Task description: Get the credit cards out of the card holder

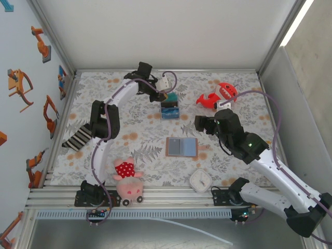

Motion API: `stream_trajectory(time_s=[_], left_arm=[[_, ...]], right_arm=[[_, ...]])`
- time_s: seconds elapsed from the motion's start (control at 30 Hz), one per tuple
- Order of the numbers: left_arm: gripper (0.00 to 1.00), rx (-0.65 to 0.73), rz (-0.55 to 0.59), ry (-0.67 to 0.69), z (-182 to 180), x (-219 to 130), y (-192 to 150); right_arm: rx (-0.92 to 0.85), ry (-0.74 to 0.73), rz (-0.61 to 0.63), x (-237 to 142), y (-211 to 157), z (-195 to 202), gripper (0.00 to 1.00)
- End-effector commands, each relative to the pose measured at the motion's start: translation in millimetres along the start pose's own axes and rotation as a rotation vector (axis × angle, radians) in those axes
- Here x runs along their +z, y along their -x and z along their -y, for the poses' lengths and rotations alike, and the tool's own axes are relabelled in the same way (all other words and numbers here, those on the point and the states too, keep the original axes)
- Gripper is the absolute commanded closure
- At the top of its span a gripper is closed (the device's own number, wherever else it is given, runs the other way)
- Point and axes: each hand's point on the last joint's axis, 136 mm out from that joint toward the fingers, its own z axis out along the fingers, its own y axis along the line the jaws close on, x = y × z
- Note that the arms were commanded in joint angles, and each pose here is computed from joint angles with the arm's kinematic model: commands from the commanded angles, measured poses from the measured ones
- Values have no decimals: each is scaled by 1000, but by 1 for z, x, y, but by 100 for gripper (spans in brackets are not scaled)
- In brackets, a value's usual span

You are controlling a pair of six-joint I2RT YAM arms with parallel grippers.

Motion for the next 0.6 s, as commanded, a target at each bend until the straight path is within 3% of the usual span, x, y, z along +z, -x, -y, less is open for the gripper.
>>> stream_trajectory(time_s=[0.0,0.37,0.47,0.53,0.57], left_arm=[[72,13,-1,-17,1,6,1],[71,31,15,-2,5,-7,21],[68,43,19,9,10,-18,30],[62,51,26,15,14,-27,38],[55,47,32,23,16,-33,41]], right_arm=[[13,-17,-2,0,-4,4,7],[12,-22,3,1,-3,5,1],[13,-21,7,2,-2,4,1],[15,-15,11,3,-2,3,1],[16,-13,10,3,-2,2,1]])
